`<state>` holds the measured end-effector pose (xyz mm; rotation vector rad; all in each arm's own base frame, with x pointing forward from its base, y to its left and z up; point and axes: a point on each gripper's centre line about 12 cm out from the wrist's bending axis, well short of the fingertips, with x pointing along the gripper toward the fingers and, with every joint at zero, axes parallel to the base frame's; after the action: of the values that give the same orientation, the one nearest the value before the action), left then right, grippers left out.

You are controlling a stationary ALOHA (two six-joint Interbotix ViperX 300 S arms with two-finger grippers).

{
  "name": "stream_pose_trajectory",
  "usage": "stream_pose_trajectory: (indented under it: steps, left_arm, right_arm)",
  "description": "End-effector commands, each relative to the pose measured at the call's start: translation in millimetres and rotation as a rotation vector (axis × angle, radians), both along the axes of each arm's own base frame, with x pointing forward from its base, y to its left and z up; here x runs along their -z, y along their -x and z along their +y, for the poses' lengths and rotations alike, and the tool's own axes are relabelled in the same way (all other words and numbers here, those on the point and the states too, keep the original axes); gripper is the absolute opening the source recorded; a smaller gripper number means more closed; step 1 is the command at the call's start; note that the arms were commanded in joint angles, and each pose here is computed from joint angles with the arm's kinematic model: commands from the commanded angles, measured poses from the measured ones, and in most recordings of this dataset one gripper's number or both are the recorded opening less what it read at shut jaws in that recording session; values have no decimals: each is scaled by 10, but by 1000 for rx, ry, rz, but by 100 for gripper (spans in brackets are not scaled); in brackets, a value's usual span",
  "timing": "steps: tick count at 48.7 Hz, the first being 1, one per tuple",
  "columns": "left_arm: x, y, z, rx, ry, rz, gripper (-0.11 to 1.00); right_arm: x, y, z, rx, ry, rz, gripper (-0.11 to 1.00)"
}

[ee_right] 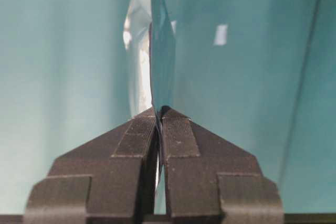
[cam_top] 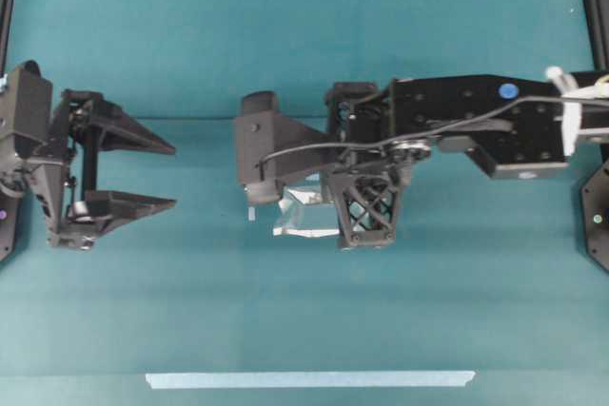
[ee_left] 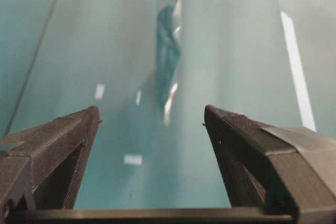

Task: Hand over the silver zip bag and make it stand upright.
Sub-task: 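Swing the held bag upright toward the center, left gripper approaching, then move the left gripper onto the bag's left edge and close it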

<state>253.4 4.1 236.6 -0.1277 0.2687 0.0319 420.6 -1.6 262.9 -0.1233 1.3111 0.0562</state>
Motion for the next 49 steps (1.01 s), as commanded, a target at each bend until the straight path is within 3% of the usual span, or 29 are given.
stream_pose_trajectory:
  steps: [1, 27, 49]
  left_arm:
    - [-3, -69, 4, 0, -2, -29, 91]
    - [320, -381, 4, 2, 2, 49, 91]
    - [351, -403, 9, 0, 2, 61, 91]
  right_arm:
    - [-72, -44, -12, -22, 22, -27, 4]
    - [57, -84, -95, -10, 33, -11, 4]
    - [159, -91, -115, -6, 32, 13, 4]
